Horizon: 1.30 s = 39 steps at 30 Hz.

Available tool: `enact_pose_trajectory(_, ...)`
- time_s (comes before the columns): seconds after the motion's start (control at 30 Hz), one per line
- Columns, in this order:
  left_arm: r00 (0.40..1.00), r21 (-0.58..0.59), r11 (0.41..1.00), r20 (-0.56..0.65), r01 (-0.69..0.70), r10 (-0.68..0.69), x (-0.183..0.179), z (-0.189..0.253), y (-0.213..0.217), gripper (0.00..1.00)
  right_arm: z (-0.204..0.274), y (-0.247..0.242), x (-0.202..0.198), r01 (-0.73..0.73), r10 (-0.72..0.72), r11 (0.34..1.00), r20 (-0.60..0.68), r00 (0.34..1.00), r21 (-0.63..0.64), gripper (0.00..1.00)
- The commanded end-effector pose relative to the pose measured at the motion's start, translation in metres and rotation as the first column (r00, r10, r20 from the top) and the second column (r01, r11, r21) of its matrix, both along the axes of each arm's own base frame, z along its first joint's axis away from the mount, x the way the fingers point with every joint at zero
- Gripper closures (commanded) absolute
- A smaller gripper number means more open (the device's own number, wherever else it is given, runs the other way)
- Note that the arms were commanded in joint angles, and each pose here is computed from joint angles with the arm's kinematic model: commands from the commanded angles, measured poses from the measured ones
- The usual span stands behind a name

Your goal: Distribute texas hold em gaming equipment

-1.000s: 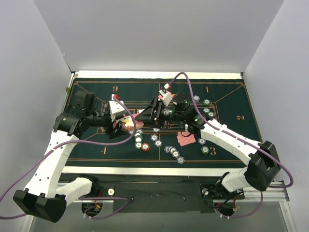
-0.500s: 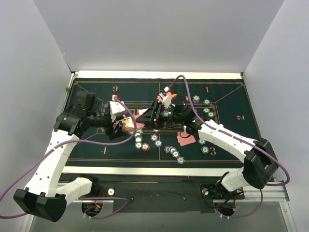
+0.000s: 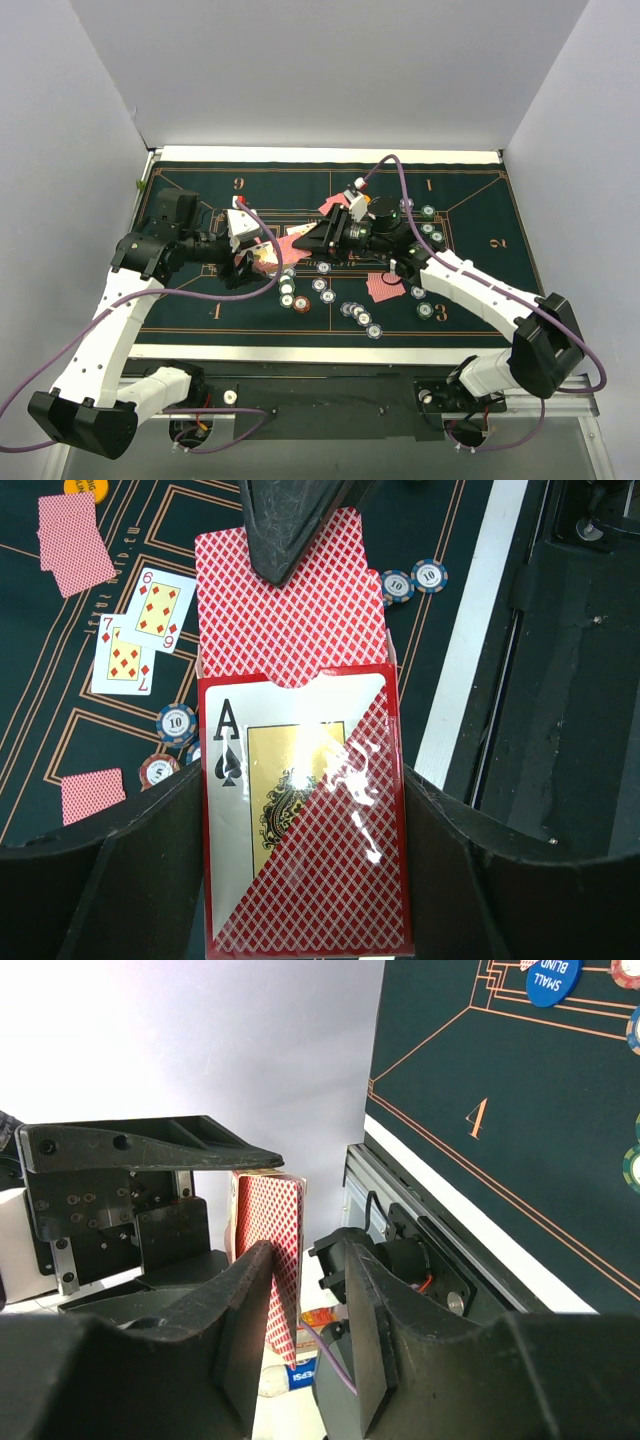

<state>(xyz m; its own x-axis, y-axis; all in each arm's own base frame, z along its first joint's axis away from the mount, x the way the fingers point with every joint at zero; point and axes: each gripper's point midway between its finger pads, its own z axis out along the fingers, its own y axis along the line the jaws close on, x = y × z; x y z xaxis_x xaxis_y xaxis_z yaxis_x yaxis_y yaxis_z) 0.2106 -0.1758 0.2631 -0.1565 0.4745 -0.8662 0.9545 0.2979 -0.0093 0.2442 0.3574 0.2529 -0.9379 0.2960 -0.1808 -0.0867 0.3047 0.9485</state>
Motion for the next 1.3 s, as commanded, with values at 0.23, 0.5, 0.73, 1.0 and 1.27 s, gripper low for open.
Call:
enact_pose_trajectory(0.23,0.994,-0.060,0.998,0.105,0.033,-0.027,0.007,0.028,-0.009,0.60,0.031,-0.008,-0.005,-0.003,0.000,0.998,0.043,0.999,0.058,0.81)
enact_pose_trajectory(0.5,0.994,-0.053,0.998,0.103,0.029,-0.023,0.007,0.027,-0.008,0.60,0.035,-0.025,0.001,0.031,-0.033,0.998,0.045,0.998,0.061,1.00)
enact_pose_trajectory(0.73,0.995,-0.053,0.998,0.102,0.030,-0.024,0.006,0.026,-0.008,0.60,0.041,-0.047,0.008,0.056,-0.057,0.998,0.083,0.995,0.017,1.00)
enact_pose_trajectory(1.0,0.995,-0.053,0.998,0.100,0.031,-0.026,0.004,0.025,-0.007,0.60,0.001,-0.118,0.045,0.169,-0.105,0.895,0.174,0.979,-0.412,1.00)
enact_pose_trajectory(1.27,0.995,-0.057,0.998,0.095,0.035,-0.029,0.003,0.025,-0.008,0.60,-0.056,-0.174,0.103,0.281,-0.160,0.539,0.231,0.960,-0.794,1.00)
